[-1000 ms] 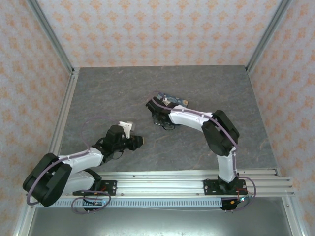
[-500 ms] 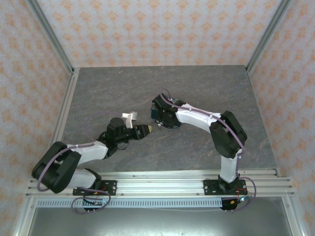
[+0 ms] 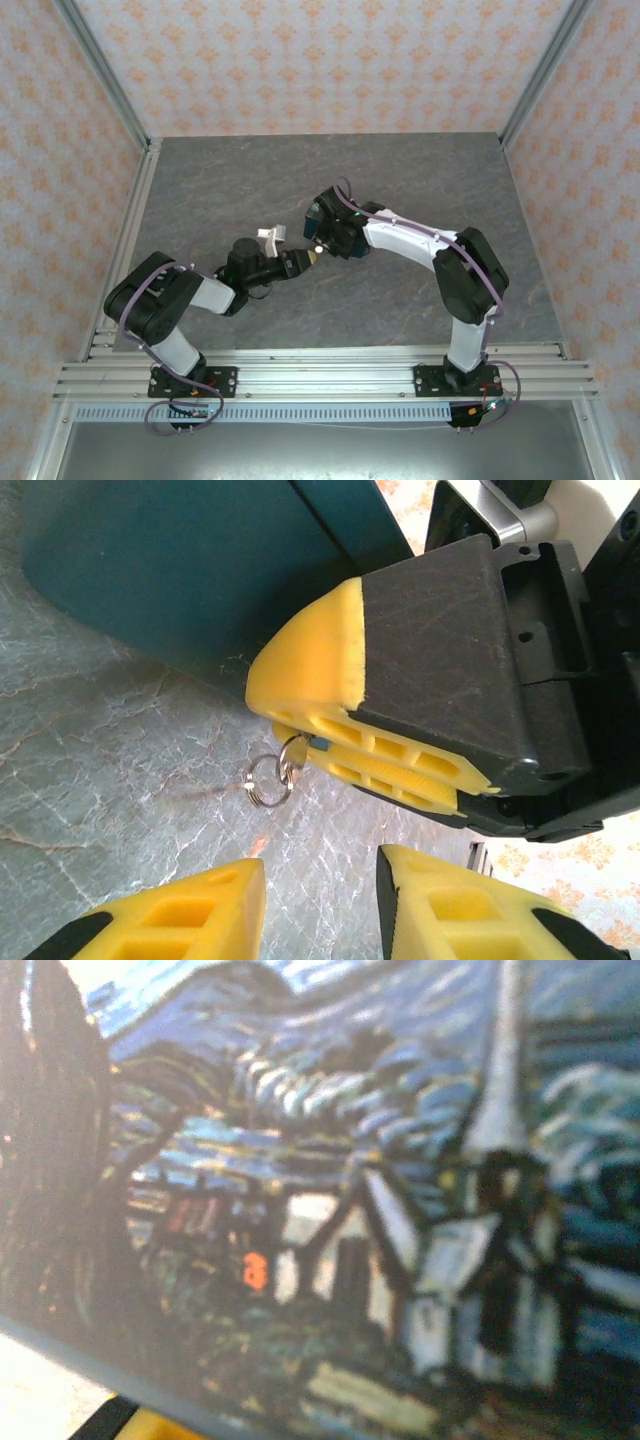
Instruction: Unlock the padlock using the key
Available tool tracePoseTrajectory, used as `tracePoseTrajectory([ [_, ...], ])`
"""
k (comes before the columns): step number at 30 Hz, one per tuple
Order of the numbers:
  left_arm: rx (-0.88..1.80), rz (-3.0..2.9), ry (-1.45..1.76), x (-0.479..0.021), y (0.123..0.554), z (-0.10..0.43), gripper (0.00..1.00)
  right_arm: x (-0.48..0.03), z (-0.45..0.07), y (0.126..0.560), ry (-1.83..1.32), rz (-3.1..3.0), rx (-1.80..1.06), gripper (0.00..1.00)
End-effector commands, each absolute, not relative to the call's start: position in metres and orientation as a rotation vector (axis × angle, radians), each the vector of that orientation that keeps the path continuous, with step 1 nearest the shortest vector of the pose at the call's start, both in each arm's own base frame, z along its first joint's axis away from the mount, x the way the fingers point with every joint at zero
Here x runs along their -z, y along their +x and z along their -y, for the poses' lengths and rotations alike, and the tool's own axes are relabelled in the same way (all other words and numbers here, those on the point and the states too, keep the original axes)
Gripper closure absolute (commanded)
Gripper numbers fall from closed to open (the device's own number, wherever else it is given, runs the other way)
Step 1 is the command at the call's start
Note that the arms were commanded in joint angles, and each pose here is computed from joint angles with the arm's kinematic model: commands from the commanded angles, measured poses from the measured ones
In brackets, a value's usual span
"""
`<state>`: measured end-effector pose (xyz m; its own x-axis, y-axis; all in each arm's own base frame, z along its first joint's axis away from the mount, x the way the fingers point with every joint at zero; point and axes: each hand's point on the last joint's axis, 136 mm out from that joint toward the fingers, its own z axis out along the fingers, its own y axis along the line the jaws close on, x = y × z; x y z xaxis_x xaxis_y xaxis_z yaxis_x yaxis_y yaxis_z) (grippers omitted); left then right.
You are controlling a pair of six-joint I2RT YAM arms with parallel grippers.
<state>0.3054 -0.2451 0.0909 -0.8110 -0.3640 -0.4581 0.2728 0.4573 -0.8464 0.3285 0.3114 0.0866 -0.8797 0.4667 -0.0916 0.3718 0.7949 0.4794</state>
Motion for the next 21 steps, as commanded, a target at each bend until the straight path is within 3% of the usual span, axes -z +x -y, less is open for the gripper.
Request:
tracePoseTrajectory([
  [1,1.407,-1.990,-0.036,-0.116,0.322,0.247,0.66,-0.105,-0.312,0.331,0.671,-2.744,-0.755,1.00],
  [9,1.439,-1.956,-0.043,-0.119,0.329,0.249,0.72,-0.107,-0.315,0.330,0.694,-2.758,-0.811,1.00],
  [21,1.391,-1.982,-0.072,-0.107,0.330,0.243,0.72,-0.110,-0.320,0.334,0.720,-2.758,-0.870,1.00],
])
